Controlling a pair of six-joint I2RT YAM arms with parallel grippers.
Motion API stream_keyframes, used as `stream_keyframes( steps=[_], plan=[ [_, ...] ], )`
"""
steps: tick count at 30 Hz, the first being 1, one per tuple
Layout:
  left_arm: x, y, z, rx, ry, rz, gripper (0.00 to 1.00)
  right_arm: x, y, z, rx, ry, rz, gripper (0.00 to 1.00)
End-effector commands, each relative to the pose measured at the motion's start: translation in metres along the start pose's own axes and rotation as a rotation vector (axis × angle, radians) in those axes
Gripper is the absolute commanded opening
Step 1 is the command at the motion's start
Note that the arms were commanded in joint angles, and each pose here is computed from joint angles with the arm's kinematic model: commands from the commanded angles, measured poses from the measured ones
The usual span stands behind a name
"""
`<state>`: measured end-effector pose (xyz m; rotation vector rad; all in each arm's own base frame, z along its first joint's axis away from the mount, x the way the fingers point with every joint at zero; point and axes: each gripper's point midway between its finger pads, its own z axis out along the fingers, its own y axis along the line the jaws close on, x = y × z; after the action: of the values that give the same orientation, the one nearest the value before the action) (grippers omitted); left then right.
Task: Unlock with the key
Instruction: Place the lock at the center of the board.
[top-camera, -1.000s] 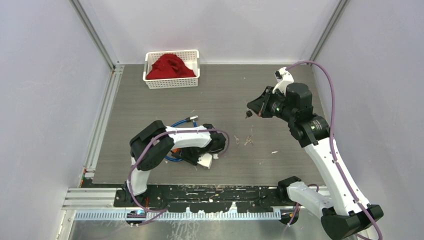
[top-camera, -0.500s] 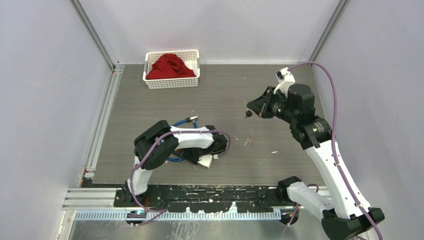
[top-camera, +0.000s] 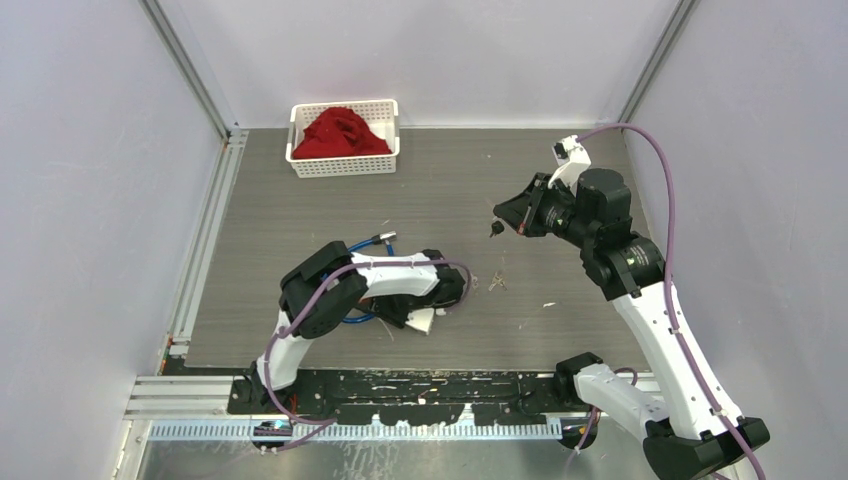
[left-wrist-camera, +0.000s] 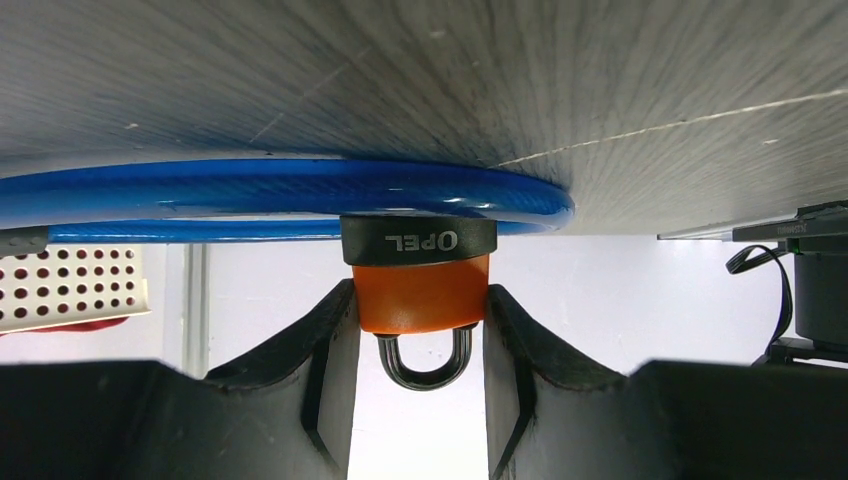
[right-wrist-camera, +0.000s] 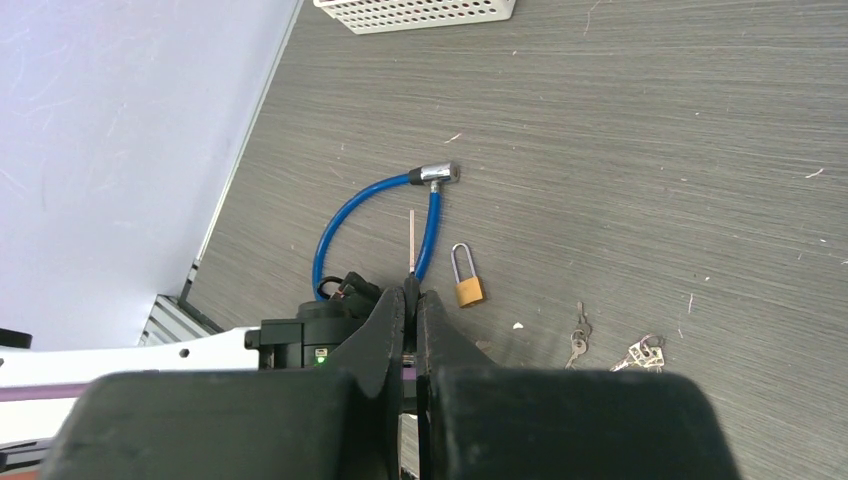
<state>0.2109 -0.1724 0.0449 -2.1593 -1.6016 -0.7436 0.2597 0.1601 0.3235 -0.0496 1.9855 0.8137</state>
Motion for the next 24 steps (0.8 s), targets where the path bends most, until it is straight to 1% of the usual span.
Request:
stream_keyframes(
  steps=[1, 2, 6, 13, 19, 20, 21, 22, 24],
  plan=[
    [-0.018, 0.000, -0.001, 0.003, -0.033, -0.026, 0.40, -0.023, 0.018, -0.010, -0.055, -0.084, -0.024, 0.01],
    [-0.019, 0.002, -0.003, -0.003, -0.033, -0.028, 0.41, -0.024, 0.018, -0.010, -0.056, -0.085, -0.025, 0.01],
    [-0.020, 0.006, -0.010, -0.016, -0.032, -0.033, 0.53, -0.024, 0.019, -0.011, -0.062, -0.086, -0.025, 0.01],
    [-0.027, 0.006, -0.024, -0.036, -0.029, -0.024, 0.53, -0.028, 0.023, -0.017, -0.069, -0.101, -0.031, 0.01],
    [-0.026, 0.006, -0.024, -0.050, -0.034, -0.031, 0.55, -0.029, 0.024, -0.021, -0.067, -0.102, -0.037, 0.01],
    [-0.026, 0.007, -0.025, -0.054, -0.039, -0.035, 0.59, -0.029, 0.024, -0.021, -0.067, -0.102, -0.037, 0.01],
    [-0.026, 0.008, -0.028, -0.059, -0.047, -0.039, 0.67, -0.029, 0.025, -0.021, -0.069, -0.104, -0.038, 0.01],
    [-0.026, 0.010, -0.031, -0.066, -0.059, -0.044, 0.81, -0.029, 0.025, -0.021, -0.069, -0.102, -0.038, 0.01],
    [-0.027, 0.015, -0.041, -0.082, -0.093, -0.064, 0.91, -0.030, 0.025, -0.021, -0.067, -0.103, -0.040, 0.01]
  ],
)
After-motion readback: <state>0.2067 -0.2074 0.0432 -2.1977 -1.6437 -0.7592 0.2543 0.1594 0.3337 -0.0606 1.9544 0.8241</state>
